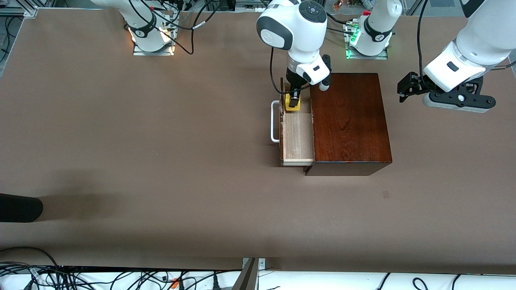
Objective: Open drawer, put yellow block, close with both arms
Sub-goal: 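Lift the yellow cube with the right gripper and carry it over the drawer, then lower the cube into the drawer and open the right gripper, then withdraw the right gripper while the left gripper moves to the drawer front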
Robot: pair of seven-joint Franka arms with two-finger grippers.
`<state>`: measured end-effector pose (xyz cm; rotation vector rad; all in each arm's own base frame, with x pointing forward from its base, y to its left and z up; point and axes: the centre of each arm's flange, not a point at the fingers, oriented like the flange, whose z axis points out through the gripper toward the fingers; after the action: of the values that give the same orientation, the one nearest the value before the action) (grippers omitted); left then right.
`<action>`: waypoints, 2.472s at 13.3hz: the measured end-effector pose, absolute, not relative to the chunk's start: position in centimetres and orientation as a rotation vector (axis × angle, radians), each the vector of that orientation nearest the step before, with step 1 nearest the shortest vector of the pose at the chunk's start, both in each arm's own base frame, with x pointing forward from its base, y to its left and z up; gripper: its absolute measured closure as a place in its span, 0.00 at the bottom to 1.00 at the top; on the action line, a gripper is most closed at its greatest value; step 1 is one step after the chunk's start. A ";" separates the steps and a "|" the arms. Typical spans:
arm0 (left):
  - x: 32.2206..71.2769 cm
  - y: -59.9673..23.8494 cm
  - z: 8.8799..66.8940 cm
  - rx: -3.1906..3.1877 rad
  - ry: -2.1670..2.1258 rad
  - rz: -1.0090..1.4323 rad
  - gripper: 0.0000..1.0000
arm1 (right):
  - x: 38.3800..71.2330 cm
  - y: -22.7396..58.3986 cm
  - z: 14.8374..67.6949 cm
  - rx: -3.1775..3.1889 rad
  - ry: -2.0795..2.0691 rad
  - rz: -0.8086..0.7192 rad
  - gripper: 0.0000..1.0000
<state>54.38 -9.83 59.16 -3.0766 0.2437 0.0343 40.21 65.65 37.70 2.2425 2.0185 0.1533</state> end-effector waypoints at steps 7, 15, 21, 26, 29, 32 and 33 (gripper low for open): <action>54.4 -9.8 59.2 -3.077 0.244 0.034 0.00 | 40.7 66.0 34.4 2.194 2.028 0.152 0.45; 54.4 -9.8 59.2 -3.077 0.244 0.034 0.00 | 41.0 65.9 33.4 2.180 2.036 0.142 0.41; 54.4 -9.8 59.2 -3.077 0.244 0.034 0.00 | 41.9 65.3 34.6 2.191 2.009 0.132 0.00; 54.4 -9.9 59.1 -3.079 0.246 0.037 0.00 | 49.0 57.0 49.0 2.398 1.820 0.233 0.00; 54.7 -11.0 57.9 -3.151 0.253 0.085 0.00 | 53.7 45.6 58.1 2.549 1.599 0.175 0.00; 55.4 -15.6 53.9 -3.226 0.360 0.226 0.00 | 57.3 34.8 62.5 2.792 1.393 0.141 0.00; 55.4 -18.6 52.3 -3.223 0.439 0.273 0.00 | 58.5 31.1 62.7 2.877 1.305 0.123 0.00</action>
<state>55.37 -18.60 52.32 -3.2232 0.4394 0.2730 58.52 31.07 62.68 2.8771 1.3053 0.1229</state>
